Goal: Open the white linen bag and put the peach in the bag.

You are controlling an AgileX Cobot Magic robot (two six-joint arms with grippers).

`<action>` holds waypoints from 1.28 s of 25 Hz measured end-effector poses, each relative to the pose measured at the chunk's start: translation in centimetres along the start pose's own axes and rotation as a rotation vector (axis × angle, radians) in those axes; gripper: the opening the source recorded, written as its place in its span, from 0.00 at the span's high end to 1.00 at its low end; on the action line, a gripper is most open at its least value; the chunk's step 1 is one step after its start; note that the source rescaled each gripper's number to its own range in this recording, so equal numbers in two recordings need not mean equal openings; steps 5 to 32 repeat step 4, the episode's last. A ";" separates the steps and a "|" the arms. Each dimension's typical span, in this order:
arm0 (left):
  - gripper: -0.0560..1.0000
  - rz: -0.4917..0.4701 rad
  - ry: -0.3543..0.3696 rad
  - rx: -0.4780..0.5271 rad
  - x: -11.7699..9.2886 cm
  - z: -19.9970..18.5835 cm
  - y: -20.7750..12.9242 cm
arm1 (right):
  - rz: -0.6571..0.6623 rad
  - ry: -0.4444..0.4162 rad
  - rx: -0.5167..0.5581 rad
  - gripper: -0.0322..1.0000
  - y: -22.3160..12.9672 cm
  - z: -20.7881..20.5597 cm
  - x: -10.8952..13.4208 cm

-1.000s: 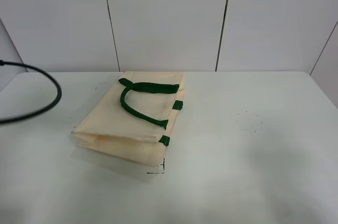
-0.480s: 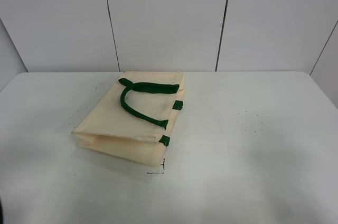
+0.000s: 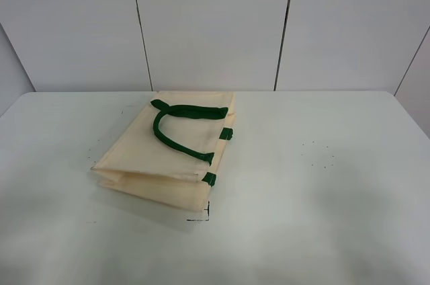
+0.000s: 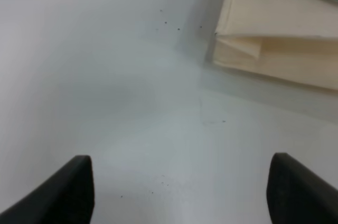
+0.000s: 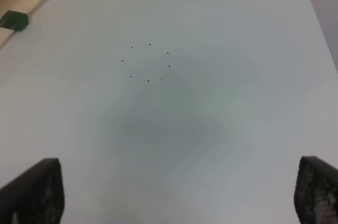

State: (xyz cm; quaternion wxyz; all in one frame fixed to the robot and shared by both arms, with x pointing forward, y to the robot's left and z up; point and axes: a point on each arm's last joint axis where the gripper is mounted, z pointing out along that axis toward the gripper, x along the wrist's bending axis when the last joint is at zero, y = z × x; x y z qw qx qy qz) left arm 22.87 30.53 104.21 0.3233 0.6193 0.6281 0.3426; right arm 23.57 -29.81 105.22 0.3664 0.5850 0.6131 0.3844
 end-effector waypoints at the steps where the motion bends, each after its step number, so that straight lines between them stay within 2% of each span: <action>1: 0.04 0.000 -0.001 0.000 0.0 0.0 0.0 | 0.000 0.000 0.000 0.03 0.0 0.0 0.0; 32: 0.04 0.000 -0.001 0.000 0.0 0.0 0.0 | 0.000 0.000 0.000 0.03 0.0 0.0 0.0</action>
